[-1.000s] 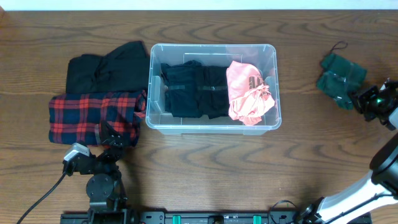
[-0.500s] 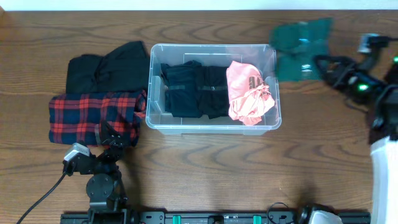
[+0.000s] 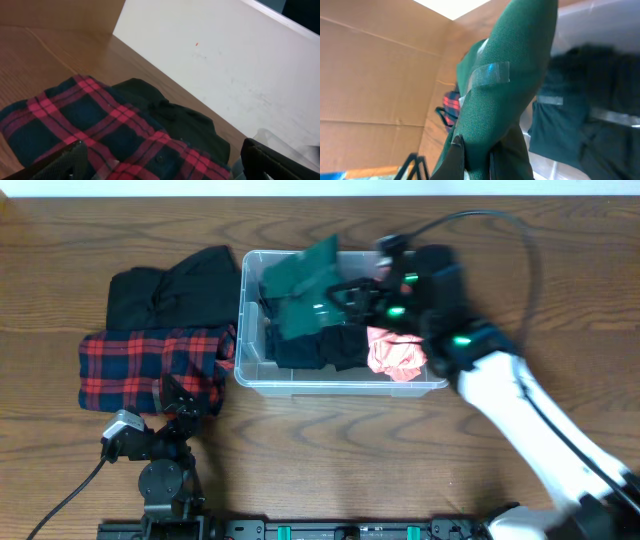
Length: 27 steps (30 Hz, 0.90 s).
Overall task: Pack container
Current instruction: 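Carry the green cloth into the bin's left side and release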
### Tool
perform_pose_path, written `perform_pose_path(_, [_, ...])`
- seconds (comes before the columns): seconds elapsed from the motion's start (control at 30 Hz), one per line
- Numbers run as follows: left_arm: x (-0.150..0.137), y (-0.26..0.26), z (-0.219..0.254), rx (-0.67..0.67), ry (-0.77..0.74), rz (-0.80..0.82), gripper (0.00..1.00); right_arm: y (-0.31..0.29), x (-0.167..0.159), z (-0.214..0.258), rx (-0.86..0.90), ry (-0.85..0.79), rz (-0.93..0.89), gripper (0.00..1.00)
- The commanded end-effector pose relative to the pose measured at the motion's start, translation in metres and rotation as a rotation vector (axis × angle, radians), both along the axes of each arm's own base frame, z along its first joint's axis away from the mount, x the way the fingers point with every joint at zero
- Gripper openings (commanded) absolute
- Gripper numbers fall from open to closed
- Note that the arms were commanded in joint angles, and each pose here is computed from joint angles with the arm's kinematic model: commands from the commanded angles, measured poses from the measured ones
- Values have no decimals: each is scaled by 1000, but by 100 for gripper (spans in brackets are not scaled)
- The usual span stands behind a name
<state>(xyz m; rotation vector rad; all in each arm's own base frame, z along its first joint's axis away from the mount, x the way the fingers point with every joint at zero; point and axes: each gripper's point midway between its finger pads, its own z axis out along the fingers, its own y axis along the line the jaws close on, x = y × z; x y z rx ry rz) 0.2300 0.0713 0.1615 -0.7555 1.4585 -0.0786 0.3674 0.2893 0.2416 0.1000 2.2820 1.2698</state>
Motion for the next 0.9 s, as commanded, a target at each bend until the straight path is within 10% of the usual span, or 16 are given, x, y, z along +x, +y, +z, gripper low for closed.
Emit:
perform_pose_path(0.0, [-1,2,-16,6,50,9,98,17,10,-47,-16,149,-115,1])
perform_pose_path(0.13, [-1,2,-16,6,50,9,98,32,7,-101,-106,216,-100,5])
perform_pose_path(0.23, [-1,2,-16,6,50,9,98,44,-3,-127,-201,157,21,39])
perform_pose_path(0.43, [-1,2,-16,6,50,9,98,22,1,-100,-313,-38,93,56])
perform_pose_path(0.87, [-1,2,-16,6,50,9,98,-284,-3,31,-390,-82,-556,80])
